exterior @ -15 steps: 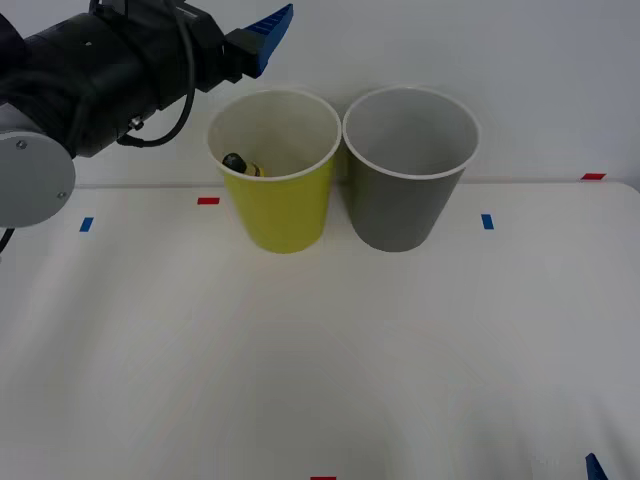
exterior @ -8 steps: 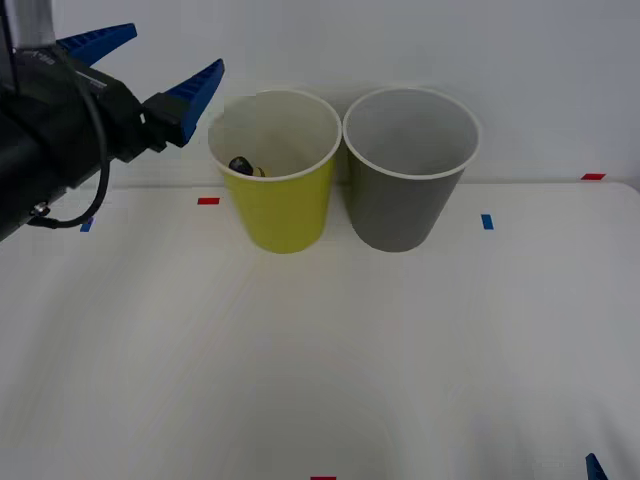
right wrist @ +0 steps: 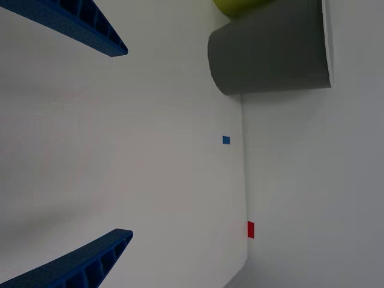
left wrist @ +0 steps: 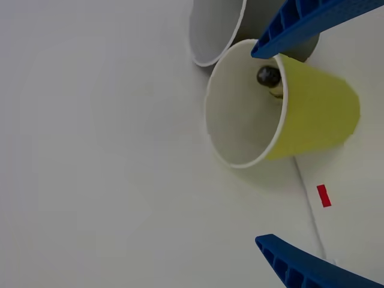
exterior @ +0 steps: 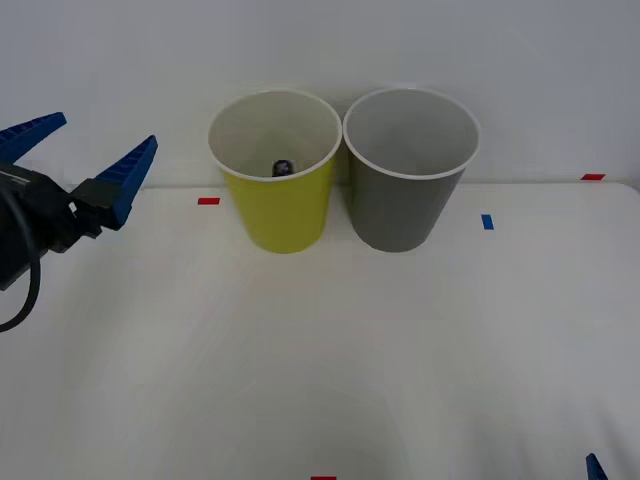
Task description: Put cans in the gray bin and PET bottles in the light green bin.
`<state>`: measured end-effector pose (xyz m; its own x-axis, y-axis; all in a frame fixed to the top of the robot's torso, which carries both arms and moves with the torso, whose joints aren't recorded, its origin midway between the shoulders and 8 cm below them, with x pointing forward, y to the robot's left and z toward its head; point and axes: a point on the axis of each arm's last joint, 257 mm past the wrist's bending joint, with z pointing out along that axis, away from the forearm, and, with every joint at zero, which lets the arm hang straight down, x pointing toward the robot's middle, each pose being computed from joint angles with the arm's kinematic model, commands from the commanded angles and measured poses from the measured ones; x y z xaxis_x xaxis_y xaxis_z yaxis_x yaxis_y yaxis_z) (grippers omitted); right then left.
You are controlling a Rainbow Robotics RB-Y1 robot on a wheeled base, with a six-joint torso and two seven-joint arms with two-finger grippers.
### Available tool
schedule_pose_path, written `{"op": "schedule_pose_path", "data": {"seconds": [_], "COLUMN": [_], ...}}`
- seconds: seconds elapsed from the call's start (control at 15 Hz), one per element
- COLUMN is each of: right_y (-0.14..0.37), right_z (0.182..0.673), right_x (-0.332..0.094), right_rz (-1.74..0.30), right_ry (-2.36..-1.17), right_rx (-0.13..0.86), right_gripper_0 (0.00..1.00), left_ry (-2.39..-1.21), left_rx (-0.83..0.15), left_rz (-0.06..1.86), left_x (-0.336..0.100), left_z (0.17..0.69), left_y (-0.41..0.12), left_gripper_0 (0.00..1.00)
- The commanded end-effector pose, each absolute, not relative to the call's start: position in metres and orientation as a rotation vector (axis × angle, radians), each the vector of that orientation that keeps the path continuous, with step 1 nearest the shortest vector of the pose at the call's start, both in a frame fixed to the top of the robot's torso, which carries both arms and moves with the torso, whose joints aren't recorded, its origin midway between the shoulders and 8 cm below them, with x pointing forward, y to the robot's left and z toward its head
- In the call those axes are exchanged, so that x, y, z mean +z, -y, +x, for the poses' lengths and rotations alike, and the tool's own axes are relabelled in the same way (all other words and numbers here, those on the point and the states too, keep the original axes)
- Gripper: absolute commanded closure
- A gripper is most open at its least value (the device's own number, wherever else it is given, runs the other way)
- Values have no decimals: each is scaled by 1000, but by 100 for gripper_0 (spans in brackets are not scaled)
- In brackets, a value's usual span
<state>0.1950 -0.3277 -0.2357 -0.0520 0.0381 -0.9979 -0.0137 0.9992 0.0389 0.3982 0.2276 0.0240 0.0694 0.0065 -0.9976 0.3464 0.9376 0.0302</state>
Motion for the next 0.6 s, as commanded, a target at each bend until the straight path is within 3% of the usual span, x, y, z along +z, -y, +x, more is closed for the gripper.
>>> {"op": "schedule_pose_path", "data": {"seconds": [0.07,0.33,0.6], "right_y": [328,328,328], "right_z": [195,195,195], "right_x": [-236,-236,-236], "right_rz": [19,19,19], "right_ry": [-1622,-1622,-1622], "right_rx": [42,42,42], "right_gripper_0": [0,0,0], "left_ry": [-1506,-1359,-1287], "left_rx": [-249,-237,-105], "left_rz": [253,228,241], "left_x": [15,22,-5], "left_z": [395,391,381], "left_y": [-242,-229,-232], "left_gripper_0": [0,0,0]}}
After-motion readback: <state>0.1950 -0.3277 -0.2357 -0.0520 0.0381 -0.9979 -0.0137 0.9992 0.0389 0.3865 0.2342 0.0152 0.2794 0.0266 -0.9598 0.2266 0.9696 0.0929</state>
